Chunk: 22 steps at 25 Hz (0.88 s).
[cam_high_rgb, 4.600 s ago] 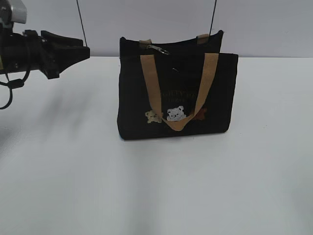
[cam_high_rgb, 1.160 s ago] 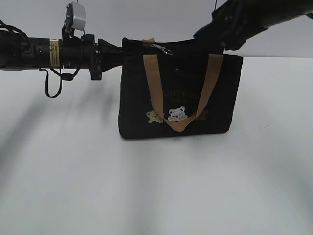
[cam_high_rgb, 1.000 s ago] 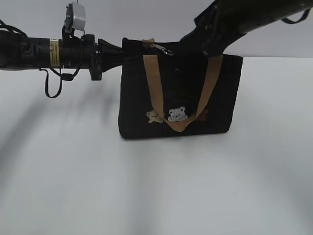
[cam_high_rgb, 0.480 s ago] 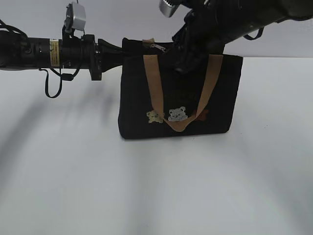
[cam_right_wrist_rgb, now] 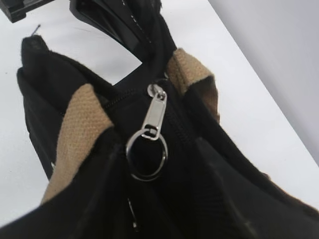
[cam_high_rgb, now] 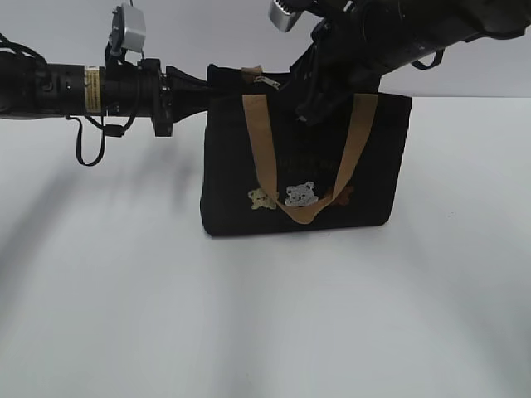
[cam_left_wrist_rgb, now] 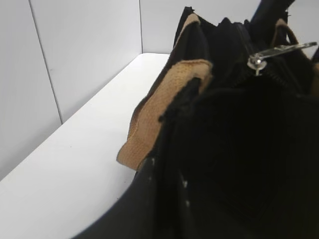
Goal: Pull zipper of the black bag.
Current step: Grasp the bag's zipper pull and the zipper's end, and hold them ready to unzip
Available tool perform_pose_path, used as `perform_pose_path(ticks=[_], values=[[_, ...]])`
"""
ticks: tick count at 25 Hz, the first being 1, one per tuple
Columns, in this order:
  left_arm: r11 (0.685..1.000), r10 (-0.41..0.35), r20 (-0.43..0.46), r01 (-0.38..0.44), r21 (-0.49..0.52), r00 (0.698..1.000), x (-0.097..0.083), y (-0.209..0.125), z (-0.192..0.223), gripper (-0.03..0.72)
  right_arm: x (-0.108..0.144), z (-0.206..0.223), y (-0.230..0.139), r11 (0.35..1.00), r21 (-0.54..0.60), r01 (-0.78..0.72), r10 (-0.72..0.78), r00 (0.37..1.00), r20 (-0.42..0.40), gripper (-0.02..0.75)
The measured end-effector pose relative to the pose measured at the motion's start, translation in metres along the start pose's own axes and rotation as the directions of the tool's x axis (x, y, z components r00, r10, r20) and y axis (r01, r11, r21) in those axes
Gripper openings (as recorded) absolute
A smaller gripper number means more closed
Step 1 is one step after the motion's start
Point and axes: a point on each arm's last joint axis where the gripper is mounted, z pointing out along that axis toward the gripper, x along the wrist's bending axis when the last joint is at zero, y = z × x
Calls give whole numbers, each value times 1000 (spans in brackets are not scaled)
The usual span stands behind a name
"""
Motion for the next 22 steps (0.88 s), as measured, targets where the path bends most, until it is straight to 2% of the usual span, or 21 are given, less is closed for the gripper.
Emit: perform_pose_path(ticks=[4,12,17,22], values=[[1000,0,0,0,0,1000,0,0,0,34,0,0,0,1000,-1,1,-1,1000,2,220],[1000,0,0,0,0,1000,0,0,0,33,1,-1,0,1000,0,2,-2,1000,-6,8],[1000,-1,7,1,-9,1000,-1,1,0,33,1,-9,4,1000,-8,6,-6,1000,-10,-15],[1000,-2,7,2,-14,1000,-1,1,0,33,-2,-12,11,996,-20,-91,90,996,-5,-15]])
